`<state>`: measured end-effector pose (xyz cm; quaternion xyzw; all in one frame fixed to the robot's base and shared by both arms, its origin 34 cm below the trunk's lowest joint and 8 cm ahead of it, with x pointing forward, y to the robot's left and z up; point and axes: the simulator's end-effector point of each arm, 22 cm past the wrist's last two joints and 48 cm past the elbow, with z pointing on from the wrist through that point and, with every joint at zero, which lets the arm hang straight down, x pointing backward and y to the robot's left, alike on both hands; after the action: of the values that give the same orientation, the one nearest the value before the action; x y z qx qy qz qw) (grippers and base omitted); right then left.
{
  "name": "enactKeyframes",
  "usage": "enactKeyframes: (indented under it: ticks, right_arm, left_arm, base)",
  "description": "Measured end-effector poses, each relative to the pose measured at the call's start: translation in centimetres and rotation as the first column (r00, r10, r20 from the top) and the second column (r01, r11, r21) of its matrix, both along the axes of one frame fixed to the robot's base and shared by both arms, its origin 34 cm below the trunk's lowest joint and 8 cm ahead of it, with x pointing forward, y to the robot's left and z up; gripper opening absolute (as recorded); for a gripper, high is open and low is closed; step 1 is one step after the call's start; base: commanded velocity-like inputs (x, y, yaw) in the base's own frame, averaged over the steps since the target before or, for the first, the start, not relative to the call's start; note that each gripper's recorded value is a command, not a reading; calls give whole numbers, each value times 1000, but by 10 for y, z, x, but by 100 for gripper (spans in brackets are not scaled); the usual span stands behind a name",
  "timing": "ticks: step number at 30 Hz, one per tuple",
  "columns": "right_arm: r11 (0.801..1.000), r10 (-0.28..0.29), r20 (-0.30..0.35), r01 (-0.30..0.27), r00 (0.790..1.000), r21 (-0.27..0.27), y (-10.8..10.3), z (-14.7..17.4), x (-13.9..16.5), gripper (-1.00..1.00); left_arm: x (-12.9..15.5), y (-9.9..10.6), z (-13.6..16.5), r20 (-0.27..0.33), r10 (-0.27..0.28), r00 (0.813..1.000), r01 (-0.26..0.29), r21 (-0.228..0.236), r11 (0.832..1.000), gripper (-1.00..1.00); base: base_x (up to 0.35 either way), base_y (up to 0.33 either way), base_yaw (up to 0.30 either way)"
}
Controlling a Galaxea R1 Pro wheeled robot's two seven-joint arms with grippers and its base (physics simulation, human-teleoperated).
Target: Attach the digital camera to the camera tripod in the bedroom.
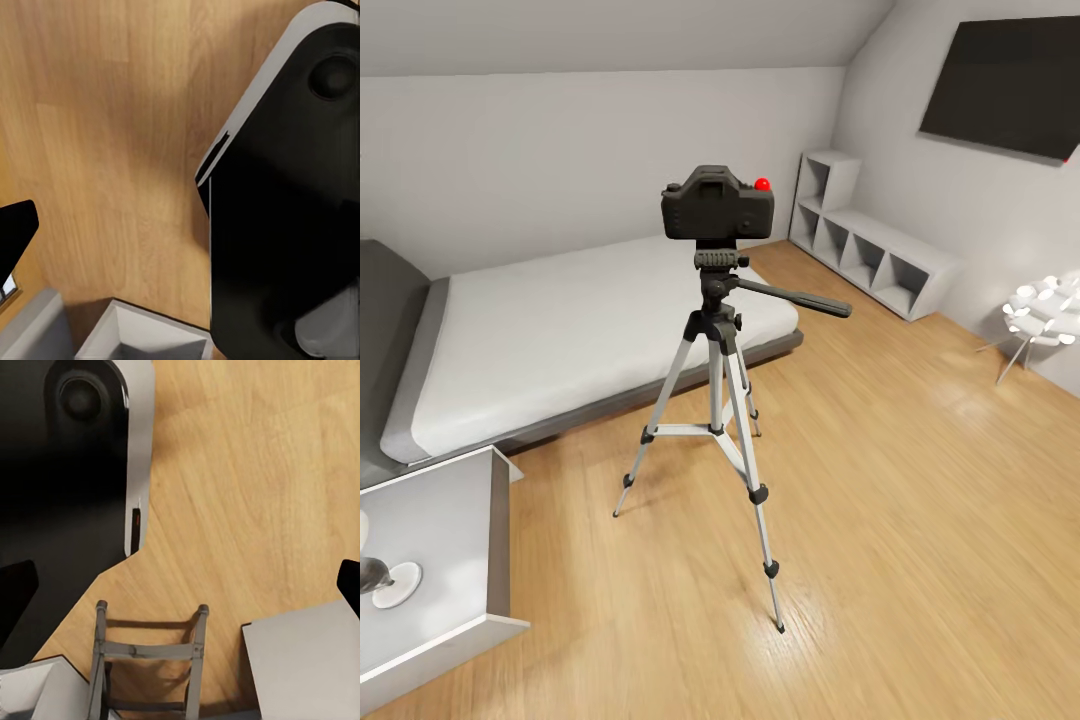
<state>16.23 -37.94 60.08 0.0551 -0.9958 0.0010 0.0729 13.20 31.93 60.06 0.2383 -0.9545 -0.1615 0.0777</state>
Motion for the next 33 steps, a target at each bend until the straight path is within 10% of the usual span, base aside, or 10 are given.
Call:
enactKeyframes:
  ticks: [33]
  right_arm:
    - [1000, 2, 43, -2, 999, 6, 3, -1, 10, 100]
  left_arm:
    - [13, -25, -8, 66, 20, 998, -10, -147, 989, 100]
  base:
    - [0, 0, 0]
